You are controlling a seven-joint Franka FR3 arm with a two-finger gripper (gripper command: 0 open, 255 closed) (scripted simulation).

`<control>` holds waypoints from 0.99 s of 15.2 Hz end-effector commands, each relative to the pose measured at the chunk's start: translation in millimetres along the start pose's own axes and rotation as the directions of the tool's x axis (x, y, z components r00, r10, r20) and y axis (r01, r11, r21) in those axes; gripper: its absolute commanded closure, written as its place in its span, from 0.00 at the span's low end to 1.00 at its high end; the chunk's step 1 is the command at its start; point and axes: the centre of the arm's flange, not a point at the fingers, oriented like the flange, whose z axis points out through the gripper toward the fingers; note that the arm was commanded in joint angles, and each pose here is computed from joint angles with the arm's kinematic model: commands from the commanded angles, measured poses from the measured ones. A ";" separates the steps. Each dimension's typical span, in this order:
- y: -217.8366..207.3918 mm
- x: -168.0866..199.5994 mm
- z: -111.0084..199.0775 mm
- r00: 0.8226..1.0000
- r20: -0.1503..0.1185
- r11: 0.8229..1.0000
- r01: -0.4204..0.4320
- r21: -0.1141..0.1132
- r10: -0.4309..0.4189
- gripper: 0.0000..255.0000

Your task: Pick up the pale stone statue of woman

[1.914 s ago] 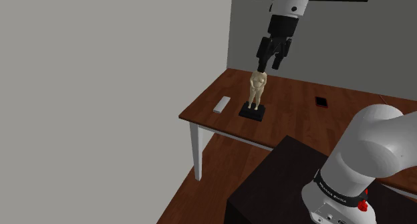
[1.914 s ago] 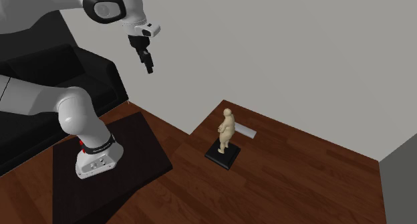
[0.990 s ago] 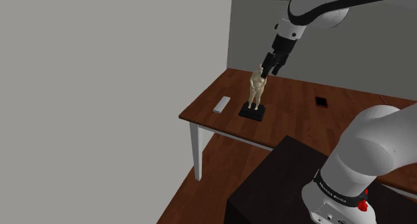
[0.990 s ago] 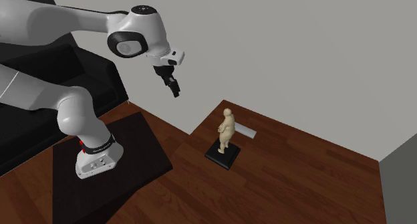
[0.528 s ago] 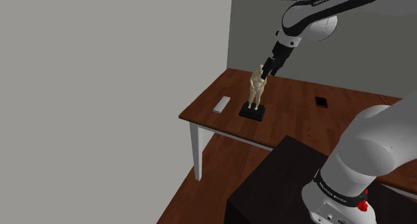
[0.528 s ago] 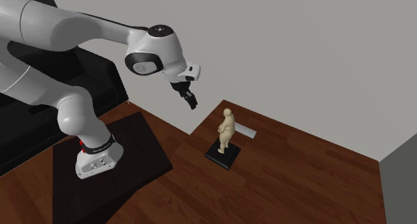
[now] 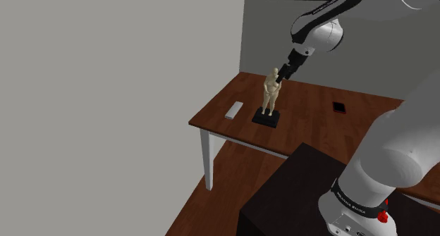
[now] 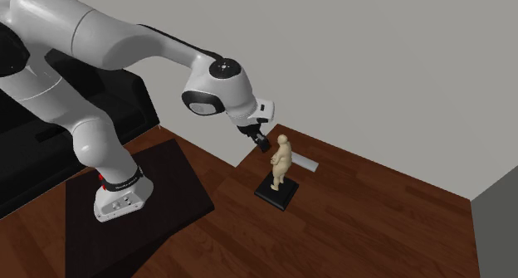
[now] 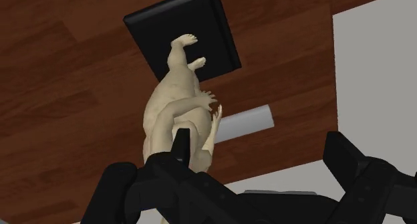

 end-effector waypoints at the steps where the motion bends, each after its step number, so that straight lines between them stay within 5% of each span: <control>1: 21.9 5.3 11.5 1.000 -0.024 1.000 0.007 -0.006 -0.007 0.00; 5: 59.3 14.8 28.6 0.998 -0.061 1.000 0.015 -0.011 -0.016 0.00; 14: 62.7 1.7 66.3 0.998 -0.061 1.000 0.015 -0.012 -0.016 0.00; 15: 62.5 1.7 65.8 0.998 -0.061 1.000 0.015 -0.012 -0.016 1.00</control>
